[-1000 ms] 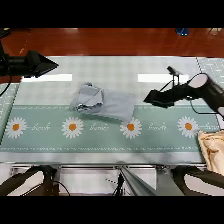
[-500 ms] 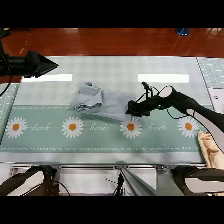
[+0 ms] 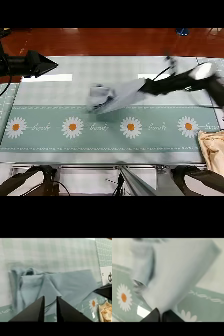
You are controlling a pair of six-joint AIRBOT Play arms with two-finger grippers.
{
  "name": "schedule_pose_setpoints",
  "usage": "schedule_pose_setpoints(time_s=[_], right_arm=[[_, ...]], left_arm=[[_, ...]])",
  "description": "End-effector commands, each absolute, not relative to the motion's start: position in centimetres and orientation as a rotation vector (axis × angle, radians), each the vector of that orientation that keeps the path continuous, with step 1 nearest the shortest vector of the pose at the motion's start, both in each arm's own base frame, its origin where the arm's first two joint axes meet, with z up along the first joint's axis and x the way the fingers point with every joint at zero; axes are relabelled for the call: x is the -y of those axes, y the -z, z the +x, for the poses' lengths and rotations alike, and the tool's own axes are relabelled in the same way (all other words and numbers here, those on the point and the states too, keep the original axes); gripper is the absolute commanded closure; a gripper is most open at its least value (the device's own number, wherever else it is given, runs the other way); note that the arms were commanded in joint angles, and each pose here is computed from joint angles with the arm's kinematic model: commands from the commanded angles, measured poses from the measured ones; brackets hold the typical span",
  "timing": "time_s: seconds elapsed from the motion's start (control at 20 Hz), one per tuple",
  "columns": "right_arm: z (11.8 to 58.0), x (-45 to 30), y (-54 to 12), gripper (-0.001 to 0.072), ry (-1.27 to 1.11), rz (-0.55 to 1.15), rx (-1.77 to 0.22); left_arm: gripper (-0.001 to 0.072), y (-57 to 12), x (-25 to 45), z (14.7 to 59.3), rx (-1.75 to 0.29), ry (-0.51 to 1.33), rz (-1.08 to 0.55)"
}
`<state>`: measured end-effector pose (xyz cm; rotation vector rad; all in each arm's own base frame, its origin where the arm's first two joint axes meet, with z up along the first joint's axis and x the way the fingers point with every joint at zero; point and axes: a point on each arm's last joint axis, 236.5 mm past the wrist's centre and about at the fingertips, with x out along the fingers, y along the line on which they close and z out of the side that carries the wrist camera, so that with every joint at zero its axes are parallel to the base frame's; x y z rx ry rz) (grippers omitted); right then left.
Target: Fold the shirts.
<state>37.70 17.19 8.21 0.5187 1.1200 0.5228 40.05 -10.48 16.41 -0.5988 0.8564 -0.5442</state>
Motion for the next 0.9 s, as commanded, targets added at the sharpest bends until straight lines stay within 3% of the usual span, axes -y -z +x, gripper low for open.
schedule_pose_setpoints(time_s=[0.0, 0.35, 0.85], right_arm=[[35.1, -8.6, -16.9, 0.0685, -0.364, 0.443, -1.012], [26.2, 6.5, -22.4, 0.0685, 0.112, 0.447, -0.97], [14.6, 19.0, -19.9, 0.0686, 0.757, 0.52, -1.141]], left_arm=[[0.0515, -16.5, 10.3, 40.3, -0.847, 0.537, -0.6], [0.0515, -16.7, 9.9, 41.0, -0.817, 0.514, -0.603], [0.0515, -17.0, 7.3, 44.8, -0.693, 0.398, -0.625]])
